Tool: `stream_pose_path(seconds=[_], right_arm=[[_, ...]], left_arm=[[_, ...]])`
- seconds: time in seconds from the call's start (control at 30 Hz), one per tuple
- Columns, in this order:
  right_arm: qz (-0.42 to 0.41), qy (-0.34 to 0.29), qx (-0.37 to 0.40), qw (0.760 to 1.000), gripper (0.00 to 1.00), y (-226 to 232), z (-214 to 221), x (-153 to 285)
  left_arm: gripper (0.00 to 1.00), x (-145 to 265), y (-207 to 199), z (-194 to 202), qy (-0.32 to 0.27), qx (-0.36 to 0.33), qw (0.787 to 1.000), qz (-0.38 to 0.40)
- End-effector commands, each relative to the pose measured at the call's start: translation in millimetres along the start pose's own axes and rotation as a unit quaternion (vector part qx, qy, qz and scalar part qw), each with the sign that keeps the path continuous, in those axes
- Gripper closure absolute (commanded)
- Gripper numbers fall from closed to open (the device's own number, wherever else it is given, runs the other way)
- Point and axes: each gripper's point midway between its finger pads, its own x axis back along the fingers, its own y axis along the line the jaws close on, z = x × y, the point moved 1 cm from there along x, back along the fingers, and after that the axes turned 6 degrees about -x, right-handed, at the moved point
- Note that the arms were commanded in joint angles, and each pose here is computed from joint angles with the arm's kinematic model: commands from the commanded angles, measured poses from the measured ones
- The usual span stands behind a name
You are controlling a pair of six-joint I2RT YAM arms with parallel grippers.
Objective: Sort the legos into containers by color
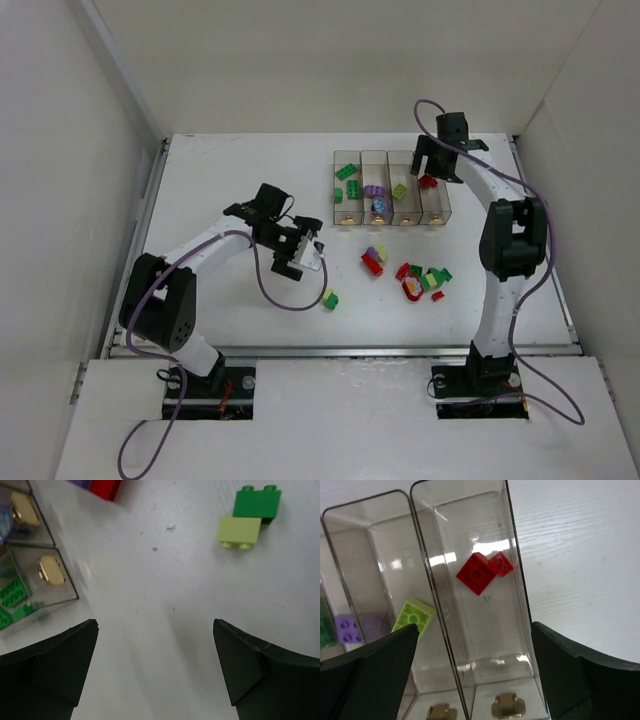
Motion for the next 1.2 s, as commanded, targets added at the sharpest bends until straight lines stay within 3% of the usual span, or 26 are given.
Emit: stream_pose_path(seconds=[0.0, 0.2, 0.33, 0.5, 0.67, 0.9, 0.93, 1.07, 1.17], right_arm=[[-0.052, -0.063, 0.039, 0.996, 0.0, 24.1, -32.2, 55.6], [-0.128, -0.065, 0.123, 0.982, 0.0, 86.4, 15.4, 110.1], [-0.181, -0.039, 0.135, 0.973, 0.0, 112.1, 60.0, 128.7], [-0.185, -0.039, 0.153, 0.97, 0.0, 118.3, 78.5, 147.1], [-0.176, -0.047, 0.156, 0.971, 0.0, 108.1, 79.7, 154.7], [-0.171, -0.052, 0.171, 0.969, 0.0, 103.4, 80.8, 153.6], [-0.167, -0.054, 0.173, 0.969, 0.0, 99.5, 78.0, 151.9], [-0.17, -0.058, 0.173, 0.968, 0.0, 96.9, 75.7, 152.4], [-0.178, -0.062, 0.166, 0.968, 0.0, 95.2, 69.6, 154.3]], left_arm=[[0.01, -9.7, -17.3, -31.4, -0.056, -0.058, 0.996, 0.044], [0.01, -35.5, -54.0, -52.0, -0.08, -0.067, 0.989, 0.102], [0.01, -46.8, -65.9, -59.3, -0.08, -0.048, 0.987, 0.129], [0.07, -56.1, -61.9, -56.6, -0.07, -0.038, 0.987, 0.141], [0.36, -69.0, -58.9, -52.4, -0.042, 0.0, 0.985, 0.168], [0.67, -71.7, -58.7, -42.7, -0.018, 0.01, 0.984, 0.177], [0.78, -71.8, -58.8, -42.6, -0.018, 0.01, 0.984, 0.177], [1.0, -71.1, -60.5, -42.9, -0.014, 0.033, 0.984, 0.177], [1.0, -67.5, -46.8, -48.5, -0.01, 0.061, 0.986, 0.157]])
